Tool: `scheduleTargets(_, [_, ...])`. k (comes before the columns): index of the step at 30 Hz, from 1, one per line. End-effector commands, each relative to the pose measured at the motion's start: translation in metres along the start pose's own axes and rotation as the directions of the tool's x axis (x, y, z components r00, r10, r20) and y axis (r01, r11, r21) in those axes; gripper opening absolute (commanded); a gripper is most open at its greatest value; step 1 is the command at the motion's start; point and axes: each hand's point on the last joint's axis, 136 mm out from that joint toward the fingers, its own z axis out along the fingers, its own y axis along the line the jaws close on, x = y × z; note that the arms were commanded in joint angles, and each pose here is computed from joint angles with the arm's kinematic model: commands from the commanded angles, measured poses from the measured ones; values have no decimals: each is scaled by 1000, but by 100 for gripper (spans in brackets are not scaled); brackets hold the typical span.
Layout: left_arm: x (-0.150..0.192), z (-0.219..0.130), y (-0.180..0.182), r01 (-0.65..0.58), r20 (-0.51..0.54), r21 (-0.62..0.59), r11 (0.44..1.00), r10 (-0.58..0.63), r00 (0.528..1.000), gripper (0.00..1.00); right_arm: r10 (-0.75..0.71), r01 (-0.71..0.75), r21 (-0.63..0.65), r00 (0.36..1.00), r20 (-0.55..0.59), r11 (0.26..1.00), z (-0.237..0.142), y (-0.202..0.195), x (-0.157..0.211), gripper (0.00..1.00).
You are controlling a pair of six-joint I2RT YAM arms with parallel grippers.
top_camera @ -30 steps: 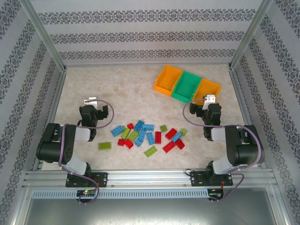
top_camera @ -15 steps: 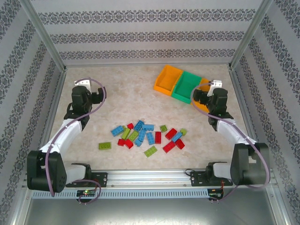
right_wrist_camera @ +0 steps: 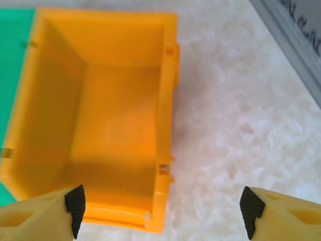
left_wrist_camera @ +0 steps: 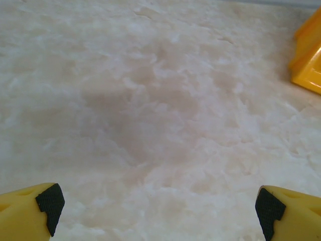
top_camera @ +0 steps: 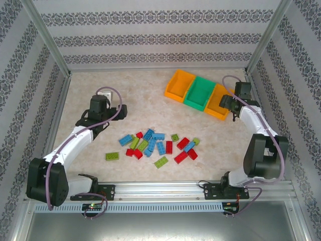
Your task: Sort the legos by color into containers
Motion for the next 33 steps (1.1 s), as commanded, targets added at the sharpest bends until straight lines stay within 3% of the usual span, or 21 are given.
scheduleTargets(1, [-1, 2, -11, 9, -22, 33, 999, -8, 1000, 99, 11, -7, 45, 997, -70, 999, 10, -7, 5, 79])
scheduleTargets(9, [6, 1, -15, 27, -26, 45, 999, -26, 999, 99, -38, 46, 51, 987, -157, 998, 45, -5, 8, 62])
scheduleTargets(17, [13, -4, -8, 50, -24, 14, 999, -49, 998, 99, -83, 84, 0, 978, -189, 996, 63, 9, 7, 31])
scheduleTargets(20, [13, -6, -5, 49, -15, -1, 999, -49, 999, 99, -140, 141, -11, 974, -176, 990, 61, 22, 8, 24])
scheduleTargets(25, [16, -8, -2, 46, -14, -12, 999, -46, 999, 99, -270, 264, -61, 949, -164, 963, 57, 58, 18, 14])
scheduleTargets(33, [20, -10, 1, 72, -17, -29, 997, -73, 997, 99, -399, 374, -188, 909, -119, 908, 41, 123, 40, 14])
